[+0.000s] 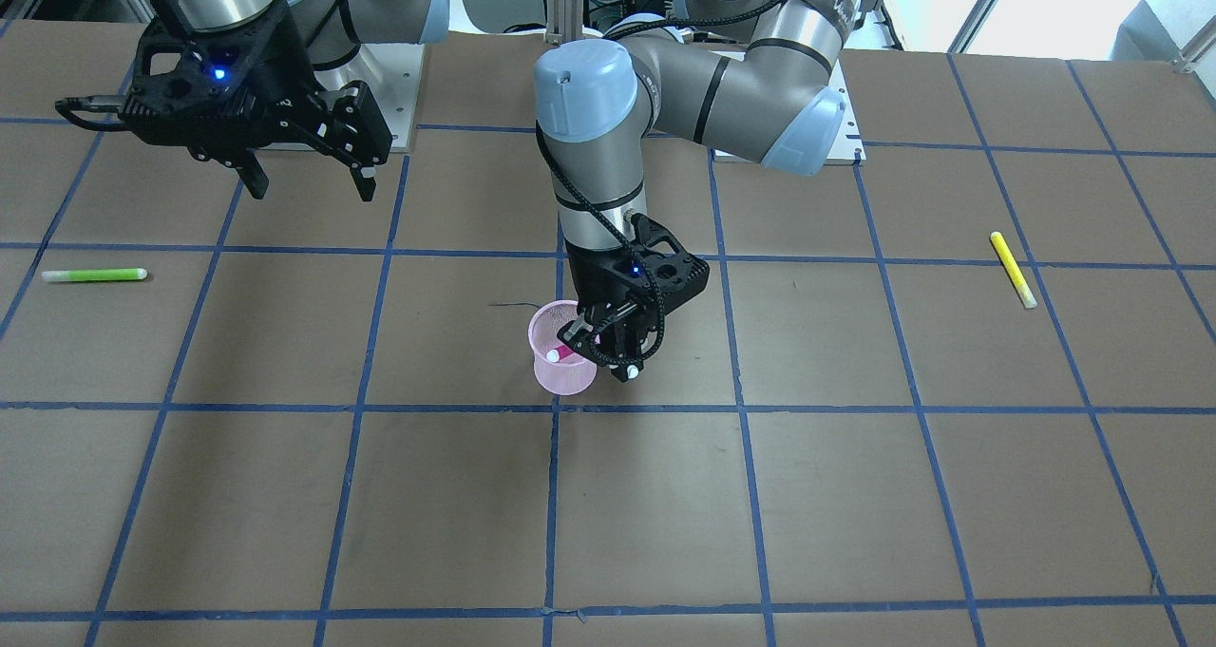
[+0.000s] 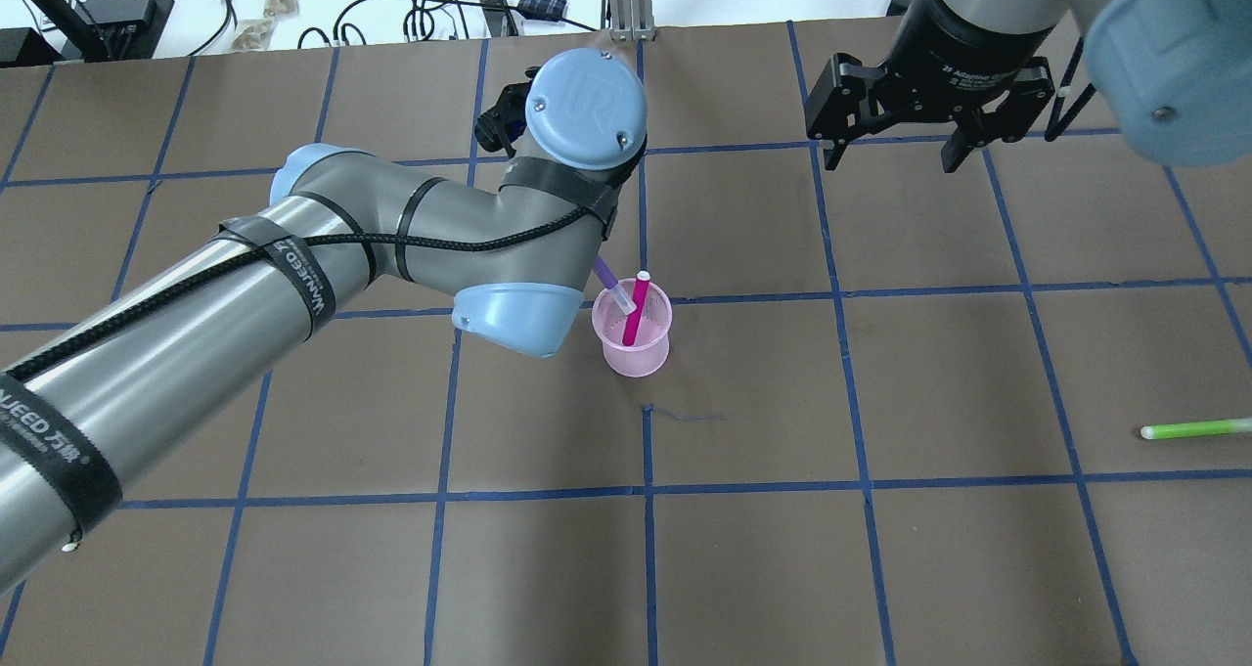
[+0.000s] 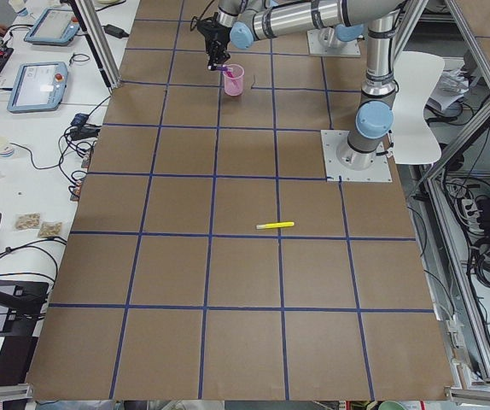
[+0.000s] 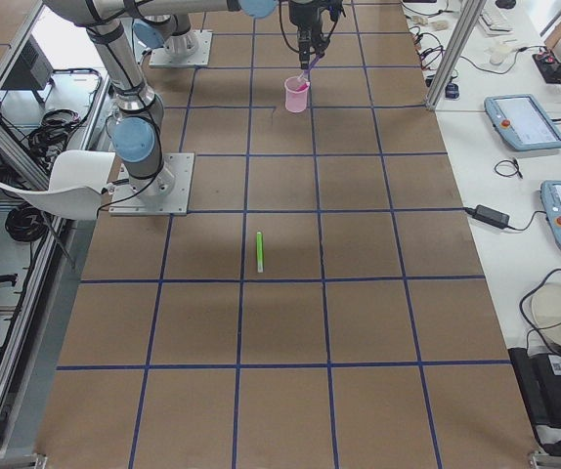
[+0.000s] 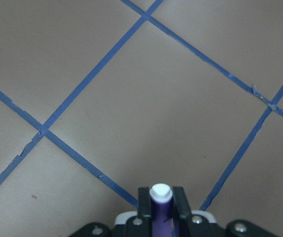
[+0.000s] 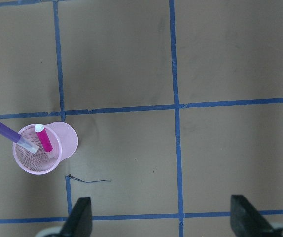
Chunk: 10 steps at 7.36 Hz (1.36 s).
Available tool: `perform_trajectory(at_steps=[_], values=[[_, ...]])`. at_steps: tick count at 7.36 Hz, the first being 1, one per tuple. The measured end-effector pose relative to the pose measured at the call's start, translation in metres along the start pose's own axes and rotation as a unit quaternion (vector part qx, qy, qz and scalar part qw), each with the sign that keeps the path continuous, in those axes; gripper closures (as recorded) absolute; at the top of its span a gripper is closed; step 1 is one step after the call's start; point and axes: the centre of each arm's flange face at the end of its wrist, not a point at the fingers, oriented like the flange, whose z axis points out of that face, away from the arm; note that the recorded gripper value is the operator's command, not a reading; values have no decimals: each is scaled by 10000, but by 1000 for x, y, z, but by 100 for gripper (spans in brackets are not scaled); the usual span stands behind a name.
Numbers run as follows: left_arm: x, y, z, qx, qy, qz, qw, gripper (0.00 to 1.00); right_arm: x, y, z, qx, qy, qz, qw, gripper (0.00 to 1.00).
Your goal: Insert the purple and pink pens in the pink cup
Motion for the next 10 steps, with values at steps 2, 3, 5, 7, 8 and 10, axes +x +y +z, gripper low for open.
perform_trajectory(at_steps=[2, 3, 5, 7, 8, 10], values=[[2, 16, 3, 42, -62, -22, 10000, 100, -1, 1, 0, -7, -7, -11, 10000, 0], [1, 22, 6, 54, -112, -29, 9999, 100, -1, 1, 0, -6, -11, -14, 10000, 0], [0, 38, 8, 82, -175, -45, 9998, 48, -2, 1, 0, -5, -23, -19, 10000, 0], [1, 49, 5, 79, -163, -25, 9998, 0, -2, 1, 0, -8, -30, -18, 10000, 0], [1, 50, 4, 69, -148, 6, 9999, 0, -2, 1, 1, -11, -35, -19, 10000, 0], [3, 45, -4, 57, -50, 58, 10000, 0, -2, 1, 1, -10, -39, -21, 10000, 0]])
